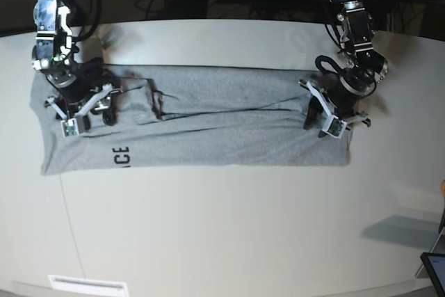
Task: Fold the T-shirt properly
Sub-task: 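Open the left gripper and move it away from the strip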
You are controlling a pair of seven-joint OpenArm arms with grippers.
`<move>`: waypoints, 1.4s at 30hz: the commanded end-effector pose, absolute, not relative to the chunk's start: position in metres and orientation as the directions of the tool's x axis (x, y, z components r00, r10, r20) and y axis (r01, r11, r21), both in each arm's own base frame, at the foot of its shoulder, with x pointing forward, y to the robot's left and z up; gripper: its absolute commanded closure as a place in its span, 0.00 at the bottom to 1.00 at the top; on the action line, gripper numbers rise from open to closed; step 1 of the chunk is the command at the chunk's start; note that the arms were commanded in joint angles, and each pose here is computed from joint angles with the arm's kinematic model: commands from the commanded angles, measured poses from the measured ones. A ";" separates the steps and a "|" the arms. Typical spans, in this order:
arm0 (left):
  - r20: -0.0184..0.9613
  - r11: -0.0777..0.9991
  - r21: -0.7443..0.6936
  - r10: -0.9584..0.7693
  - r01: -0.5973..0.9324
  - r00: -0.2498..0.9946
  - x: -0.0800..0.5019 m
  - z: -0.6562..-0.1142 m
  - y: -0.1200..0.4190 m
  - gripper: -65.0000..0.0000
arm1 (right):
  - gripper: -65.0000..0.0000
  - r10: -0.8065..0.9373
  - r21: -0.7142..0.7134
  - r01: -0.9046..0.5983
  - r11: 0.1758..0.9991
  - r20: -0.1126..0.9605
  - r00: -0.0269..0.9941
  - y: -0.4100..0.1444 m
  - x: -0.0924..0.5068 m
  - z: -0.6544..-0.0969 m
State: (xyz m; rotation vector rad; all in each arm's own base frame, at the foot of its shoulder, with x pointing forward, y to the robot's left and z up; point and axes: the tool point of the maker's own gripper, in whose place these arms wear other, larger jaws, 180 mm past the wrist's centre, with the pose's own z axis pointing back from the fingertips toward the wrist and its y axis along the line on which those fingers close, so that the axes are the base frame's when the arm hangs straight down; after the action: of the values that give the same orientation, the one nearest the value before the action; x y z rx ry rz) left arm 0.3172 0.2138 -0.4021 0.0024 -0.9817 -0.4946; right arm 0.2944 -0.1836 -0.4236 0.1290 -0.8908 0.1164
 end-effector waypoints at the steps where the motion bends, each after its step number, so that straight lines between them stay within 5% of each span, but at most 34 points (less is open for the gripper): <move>1: 0.770 0.881 0.267 -0.439 0.390 0.464 0.322 -0.400 0.225 0.65 | 0.46 0.075 0.038 -0.139 0.990 0.688 0.722 -0.194 0.276 -0.448; 25: 0.776 0.881 0.269 -0.437 0.389 0.454 0.323 -0.396 0.224 0.65 | 0.46 0.116 0.007 -0.168 0.986 0.693 0.712 -0.189 0.267 -0.425; 42: 0.692 0.809 0.494 -0.588 0.319 0.419 0.335 -0.311 0.241 0.65 | 0.46 0.190 -0.075 -0.210 0.975 0.771 0.608 -0.188 0.303 -0.362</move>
State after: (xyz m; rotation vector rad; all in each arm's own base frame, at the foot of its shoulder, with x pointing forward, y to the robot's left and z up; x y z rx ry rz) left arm 0.3261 0.2399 -0.3293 0.2904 -0.9231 -0.5787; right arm 0.2947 -0.1869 -0.3742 0.0267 -0.8427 0.2282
